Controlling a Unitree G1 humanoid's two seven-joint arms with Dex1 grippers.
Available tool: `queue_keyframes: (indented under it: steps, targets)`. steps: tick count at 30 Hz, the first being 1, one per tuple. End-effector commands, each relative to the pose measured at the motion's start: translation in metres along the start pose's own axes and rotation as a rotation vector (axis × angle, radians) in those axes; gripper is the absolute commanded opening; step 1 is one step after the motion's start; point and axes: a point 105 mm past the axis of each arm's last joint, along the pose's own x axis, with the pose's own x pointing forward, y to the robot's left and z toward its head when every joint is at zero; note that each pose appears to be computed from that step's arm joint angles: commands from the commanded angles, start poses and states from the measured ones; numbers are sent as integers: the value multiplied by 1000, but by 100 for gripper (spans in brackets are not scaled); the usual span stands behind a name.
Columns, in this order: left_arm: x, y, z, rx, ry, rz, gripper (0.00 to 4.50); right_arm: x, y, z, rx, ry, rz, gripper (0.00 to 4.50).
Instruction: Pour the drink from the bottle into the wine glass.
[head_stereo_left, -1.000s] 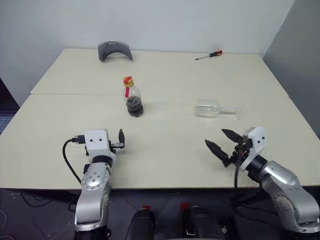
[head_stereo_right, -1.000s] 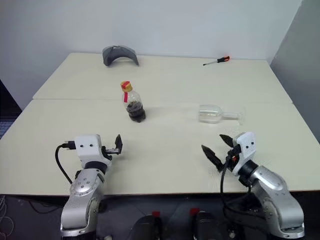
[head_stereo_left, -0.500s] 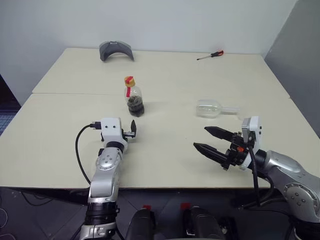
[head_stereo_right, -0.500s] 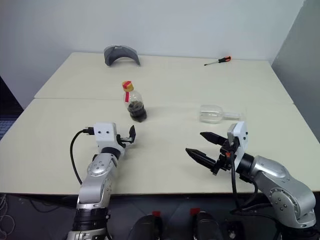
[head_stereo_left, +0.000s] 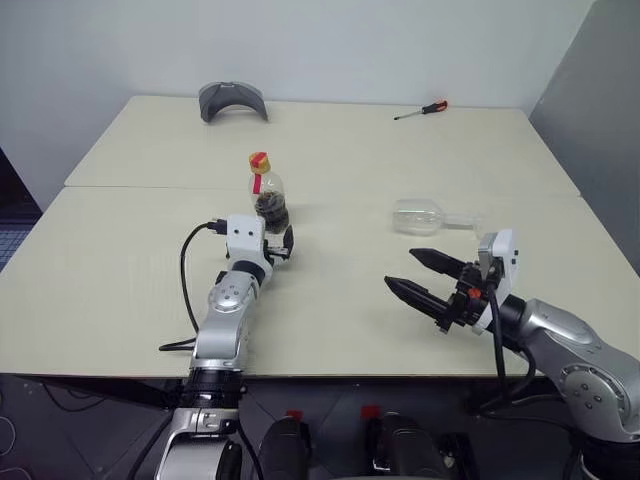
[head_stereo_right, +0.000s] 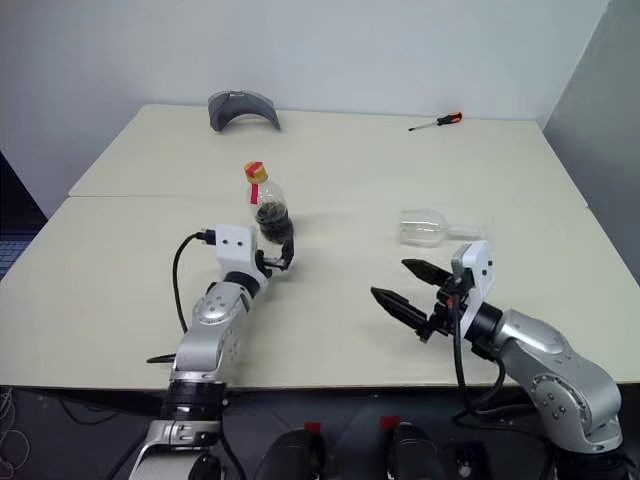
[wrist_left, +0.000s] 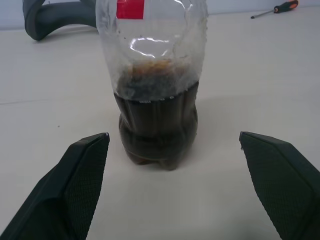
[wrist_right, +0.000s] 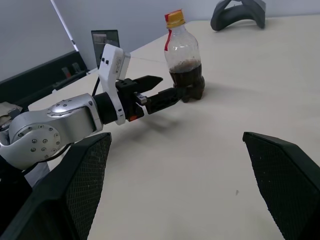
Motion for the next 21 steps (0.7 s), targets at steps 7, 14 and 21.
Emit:
queue_keyframes:
  steps: [7, 14, 21]
  targets:
    - [8, 10, 22, 41, -92, 24, 447, 4, 0, 11, -42, -48, -19, 450]
    - [16, 12, 28, 33, -117, 15, 447, 7, 2, 10, -47, -52, -32, 450]
    - [28, 13, 33, 41, -141, 1, 447, 9, 6, 10, -45, -59, -30, 450]
